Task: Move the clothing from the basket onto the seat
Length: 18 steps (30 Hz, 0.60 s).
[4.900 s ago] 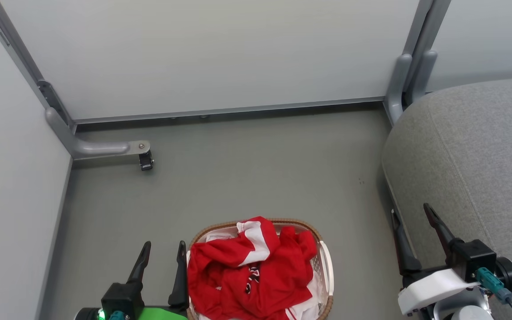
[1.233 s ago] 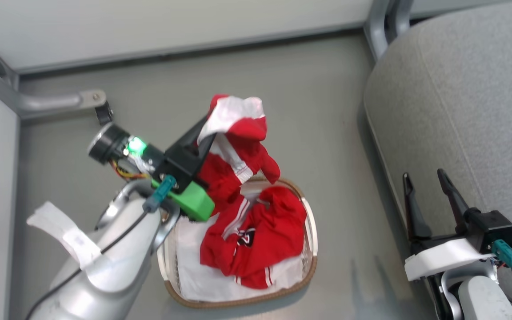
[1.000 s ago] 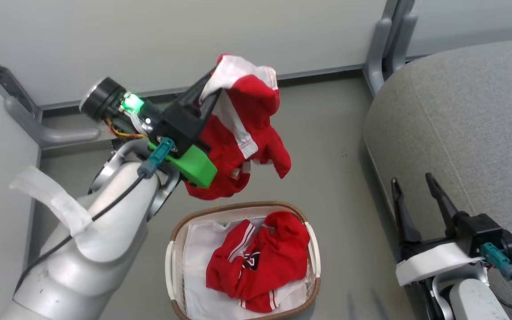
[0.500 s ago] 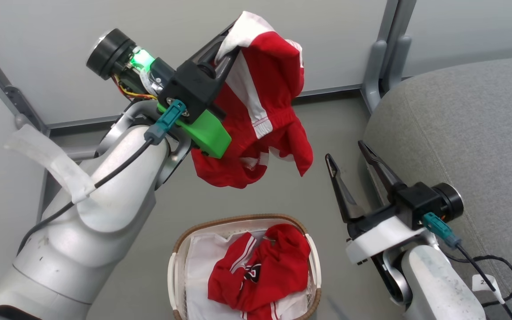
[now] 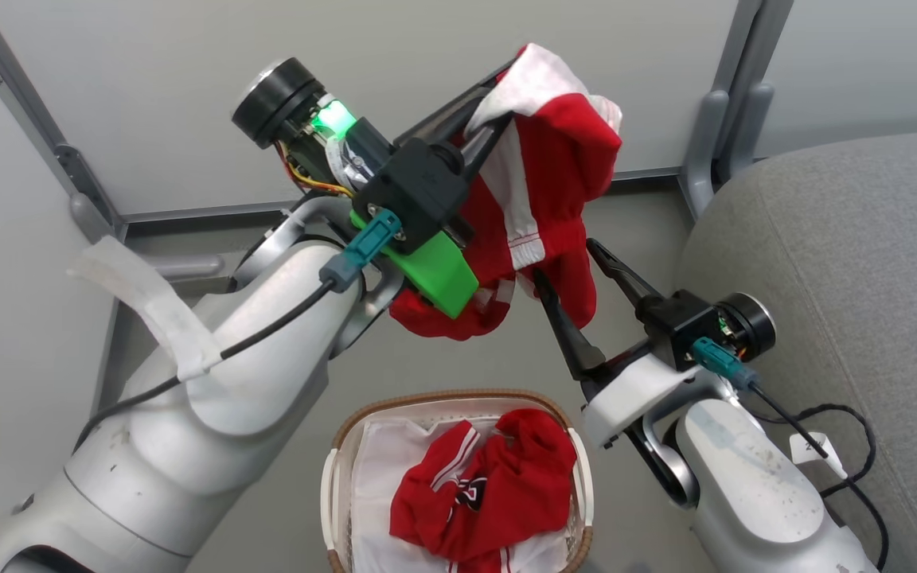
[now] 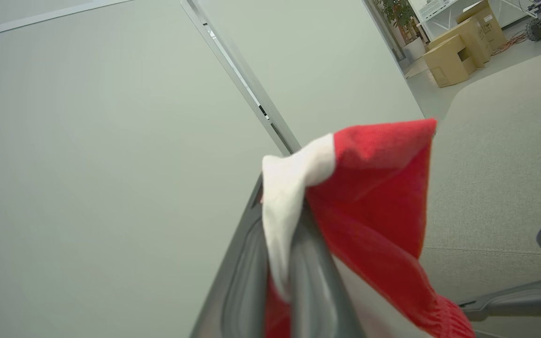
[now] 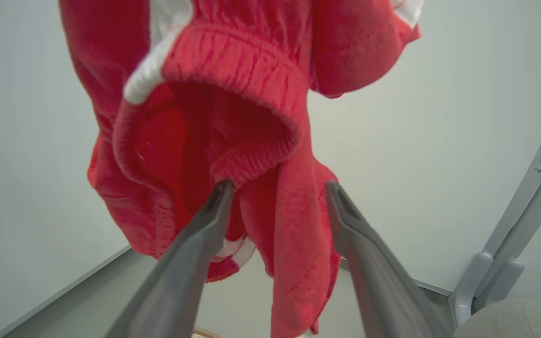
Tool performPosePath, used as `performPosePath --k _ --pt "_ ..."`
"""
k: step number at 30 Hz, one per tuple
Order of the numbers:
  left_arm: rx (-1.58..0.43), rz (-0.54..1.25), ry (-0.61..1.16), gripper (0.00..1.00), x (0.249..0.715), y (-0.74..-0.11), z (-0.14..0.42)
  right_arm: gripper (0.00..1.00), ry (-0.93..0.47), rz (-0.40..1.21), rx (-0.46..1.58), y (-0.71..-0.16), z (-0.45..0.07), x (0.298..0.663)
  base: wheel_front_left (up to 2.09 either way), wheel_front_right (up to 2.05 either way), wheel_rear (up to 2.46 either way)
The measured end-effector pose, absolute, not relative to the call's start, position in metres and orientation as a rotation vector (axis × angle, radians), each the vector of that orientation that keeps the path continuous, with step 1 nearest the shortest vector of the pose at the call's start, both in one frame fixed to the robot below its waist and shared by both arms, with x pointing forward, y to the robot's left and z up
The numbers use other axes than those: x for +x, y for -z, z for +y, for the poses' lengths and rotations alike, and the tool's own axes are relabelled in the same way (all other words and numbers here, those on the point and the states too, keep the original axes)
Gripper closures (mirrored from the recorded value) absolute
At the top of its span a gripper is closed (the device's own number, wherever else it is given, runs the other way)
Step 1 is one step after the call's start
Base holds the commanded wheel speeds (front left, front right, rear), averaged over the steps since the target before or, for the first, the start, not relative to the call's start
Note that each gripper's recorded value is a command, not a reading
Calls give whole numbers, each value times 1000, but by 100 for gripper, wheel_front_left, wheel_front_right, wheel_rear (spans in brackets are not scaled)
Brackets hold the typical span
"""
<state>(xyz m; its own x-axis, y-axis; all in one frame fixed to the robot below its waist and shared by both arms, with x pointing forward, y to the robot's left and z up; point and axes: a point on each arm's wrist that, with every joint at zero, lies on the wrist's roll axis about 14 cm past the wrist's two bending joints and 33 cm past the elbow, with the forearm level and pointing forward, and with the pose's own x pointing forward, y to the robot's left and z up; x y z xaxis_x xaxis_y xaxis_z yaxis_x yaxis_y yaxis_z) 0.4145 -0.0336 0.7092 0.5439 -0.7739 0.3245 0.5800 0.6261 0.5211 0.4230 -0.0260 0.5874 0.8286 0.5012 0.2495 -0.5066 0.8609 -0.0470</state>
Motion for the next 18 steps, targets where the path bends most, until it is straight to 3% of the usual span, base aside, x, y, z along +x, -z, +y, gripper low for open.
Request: performPosePath --k 13,14,15,16,18 --pt "368 -588 867 100 395 -712 -41 0 -570 -250 -13 -594 -11 440 0 0 0" --pt "367 -589 868 100 394 -712 -41 11 -572 -234 -12 -589 -11 441 0 0 0" --pt "366 -585 865 100 394 -712 -39 60 -576 -218 -10 -584 -9 440 0 0 0" --pt "364 -579 862 100 395 -710 -38 96 -582 -204 -8 -580 -7 440 0 0 0" --pt "355 -561 846 100 398 -705 -33 100 -593 -190 -3 -577 -4 439 0 0 0"
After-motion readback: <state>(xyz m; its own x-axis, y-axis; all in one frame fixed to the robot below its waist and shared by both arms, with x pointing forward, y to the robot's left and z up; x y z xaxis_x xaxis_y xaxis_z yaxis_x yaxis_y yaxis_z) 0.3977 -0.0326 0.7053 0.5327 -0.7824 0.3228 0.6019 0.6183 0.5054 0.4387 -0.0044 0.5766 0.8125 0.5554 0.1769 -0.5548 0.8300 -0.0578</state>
